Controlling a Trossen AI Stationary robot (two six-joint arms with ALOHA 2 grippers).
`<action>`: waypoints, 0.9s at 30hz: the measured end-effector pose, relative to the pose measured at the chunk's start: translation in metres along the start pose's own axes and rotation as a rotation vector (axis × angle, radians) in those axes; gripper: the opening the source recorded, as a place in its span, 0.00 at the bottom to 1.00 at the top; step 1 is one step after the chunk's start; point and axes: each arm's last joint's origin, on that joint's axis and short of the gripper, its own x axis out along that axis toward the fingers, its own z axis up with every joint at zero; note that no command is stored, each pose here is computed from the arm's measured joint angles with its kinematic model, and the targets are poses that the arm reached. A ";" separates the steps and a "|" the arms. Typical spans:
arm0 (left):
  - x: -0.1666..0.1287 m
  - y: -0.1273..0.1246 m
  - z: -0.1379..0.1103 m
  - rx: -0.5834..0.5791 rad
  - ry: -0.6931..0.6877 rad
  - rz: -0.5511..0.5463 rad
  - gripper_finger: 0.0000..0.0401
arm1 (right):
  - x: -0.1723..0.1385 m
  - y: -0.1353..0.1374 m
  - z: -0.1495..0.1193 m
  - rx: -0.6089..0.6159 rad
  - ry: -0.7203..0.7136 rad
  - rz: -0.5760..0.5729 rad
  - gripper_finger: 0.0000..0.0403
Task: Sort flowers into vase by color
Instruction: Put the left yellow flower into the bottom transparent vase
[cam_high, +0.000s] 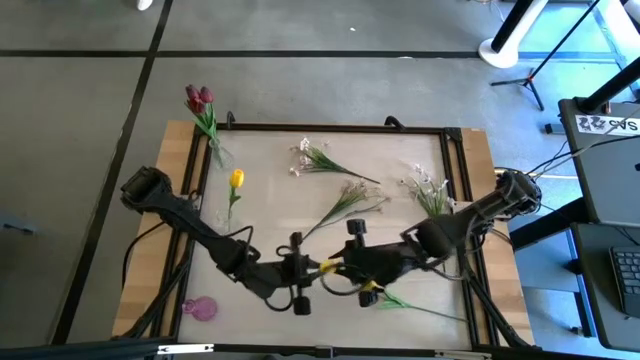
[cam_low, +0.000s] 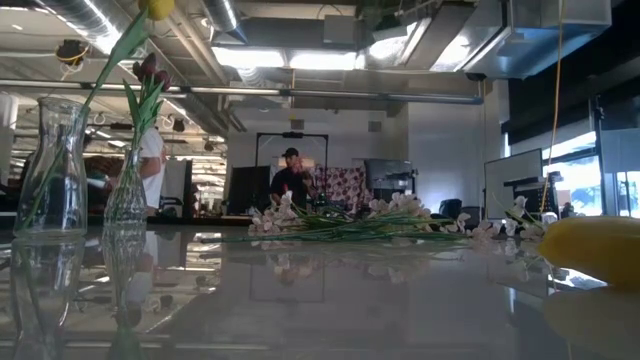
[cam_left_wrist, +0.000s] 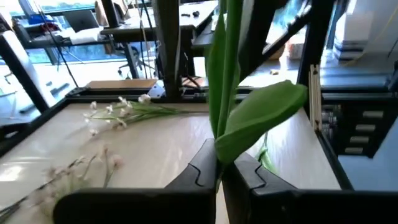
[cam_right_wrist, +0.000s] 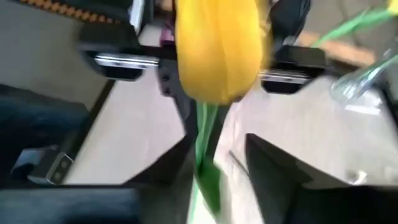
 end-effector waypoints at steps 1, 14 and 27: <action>-0.005 -0.001 0.001 0.007 0.004 0.000 0.01 | -0.007 0.004 0.002 -0.005 -0.020 -0.006 0.40; -0.147 0.030 0.052 -0.031 -0.090 0.220 0.00 | -0.068 0.082 -0.018 0.047 -0.167 -0.218 0.60; -0.236 0.129 0.066 -0.148 -0.055 0.001 0.00 | -0.066 0.097 -0.045 0.118 -0.152 -0.274 0.60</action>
